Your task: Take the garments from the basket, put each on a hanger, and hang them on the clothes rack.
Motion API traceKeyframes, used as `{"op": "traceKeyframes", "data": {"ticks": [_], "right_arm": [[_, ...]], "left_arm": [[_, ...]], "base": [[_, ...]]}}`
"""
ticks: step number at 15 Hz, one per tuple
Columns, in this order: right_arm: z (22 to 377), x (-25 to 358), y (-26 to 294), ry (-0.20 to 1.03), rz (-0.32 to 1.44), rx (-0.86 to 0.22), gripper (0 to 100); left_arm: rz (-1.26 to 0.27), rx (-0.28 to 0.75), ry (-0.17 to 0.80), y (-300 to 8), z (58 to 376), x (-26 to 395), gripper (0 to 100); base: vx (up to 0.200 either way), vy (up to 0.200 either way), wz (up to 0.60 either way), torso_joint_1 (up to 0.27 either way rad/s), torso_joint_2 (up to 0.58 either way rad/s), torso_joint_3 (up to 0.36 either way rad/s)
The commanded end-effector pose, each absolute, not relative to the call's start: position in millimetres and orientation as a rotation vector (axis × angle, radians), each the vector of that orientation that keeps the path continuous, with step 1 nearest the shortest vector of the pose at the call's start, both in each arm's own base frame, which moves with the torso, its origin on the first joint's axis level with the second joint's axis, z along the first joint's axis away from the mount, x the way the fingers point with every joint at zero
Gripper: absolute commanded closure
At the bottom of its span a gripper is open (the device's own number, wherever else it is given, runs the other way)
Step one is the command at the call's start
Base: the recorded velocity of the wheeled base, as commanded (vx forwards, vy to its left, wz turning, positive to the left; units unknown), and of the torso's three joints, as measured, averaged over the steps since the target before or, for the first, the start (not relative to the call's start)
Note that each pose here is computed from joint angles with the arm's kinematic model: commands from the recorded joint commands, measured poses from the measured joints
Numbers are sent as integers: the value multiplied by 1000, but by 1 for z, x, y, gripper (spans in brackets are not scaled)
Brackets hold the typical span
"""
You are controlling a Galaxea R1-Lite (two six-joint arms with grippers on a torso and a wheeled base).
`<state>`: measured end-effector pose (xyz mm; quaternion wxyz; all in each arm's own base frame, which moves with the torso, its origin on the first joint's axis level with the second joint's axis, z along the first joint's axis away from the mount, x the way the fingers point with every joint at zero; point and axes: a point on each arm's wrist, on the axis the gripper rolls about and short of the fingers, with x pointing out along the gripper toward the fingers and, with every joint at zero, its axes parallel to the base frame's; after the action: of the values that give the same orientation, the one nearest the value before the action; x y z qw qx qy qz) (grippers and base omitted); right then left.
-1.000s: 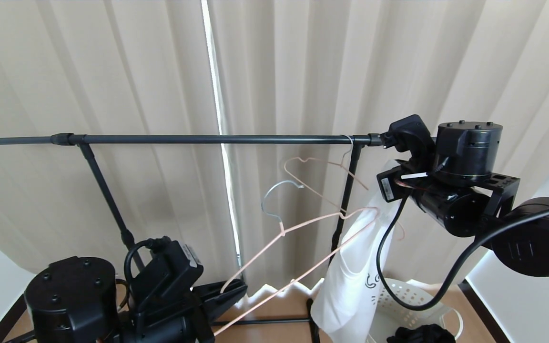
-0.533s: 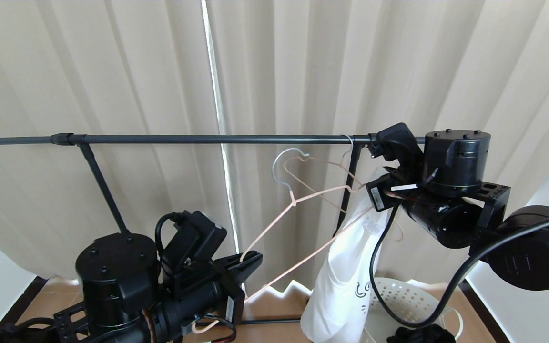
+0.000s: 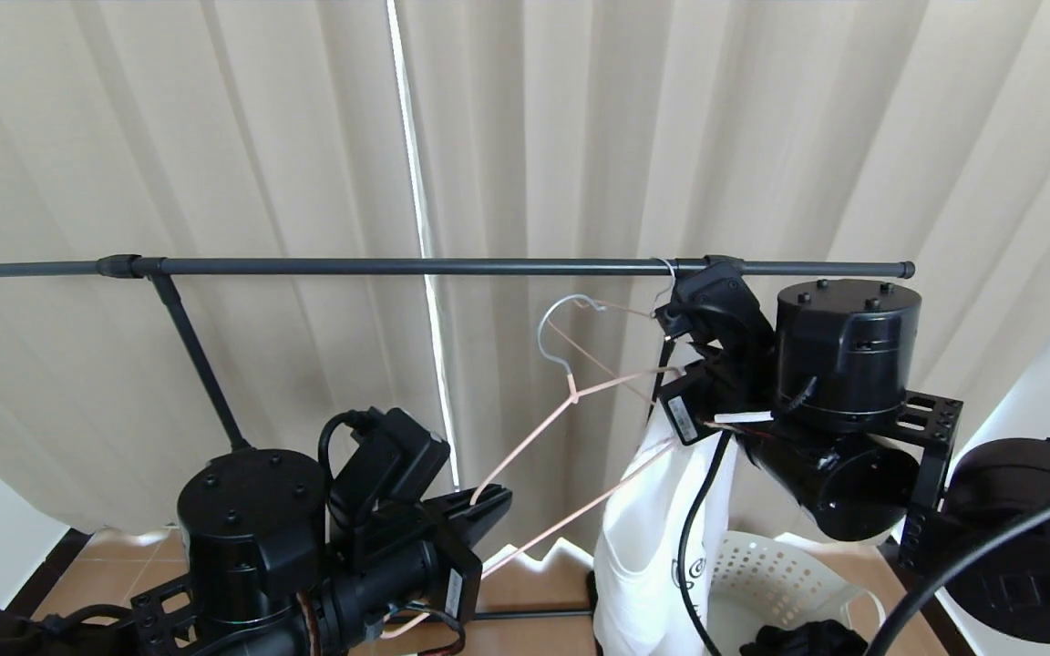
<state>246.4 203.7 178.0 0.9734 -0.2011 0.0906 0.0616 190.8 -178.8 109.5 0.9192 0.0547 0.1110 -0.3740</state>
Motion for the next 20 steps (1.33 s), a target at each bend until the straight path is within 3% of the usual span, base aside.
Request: {"op": "traceKeyframes", "data": {"ticks": [1, 10, 18, 19, 20], "right_arm": [[183, 232, 212, 154, 169, -395, 100], [194, 184, 253, 16, 351, -301, 100], [207, 194, 251, -27, 299, -230, 100], [207, 194, 252, -43, 295, -215, 0], [207, 195, 253, -52, 294, -208, 0]], "left_arm": [[-770, 116, 235, -179, 108, 191, 100], [-770, 116, 231, -179, 108, 191, 100], [-772, 84, 132, -172, 111, 183, 100], [-771, 81, 125, -171, 112, 183, 100], [-771, 79, 119, -171, 112, 183, 100]], "base": [[0, 0, 0, 0, 0, 0], [0, 0, 0, 0, 0, 0], [0, 0, 0, 0, 0, 0], [0, 0, 0, 0, 0, 0], [0, 0, 0, 0, 0, 0]]}}
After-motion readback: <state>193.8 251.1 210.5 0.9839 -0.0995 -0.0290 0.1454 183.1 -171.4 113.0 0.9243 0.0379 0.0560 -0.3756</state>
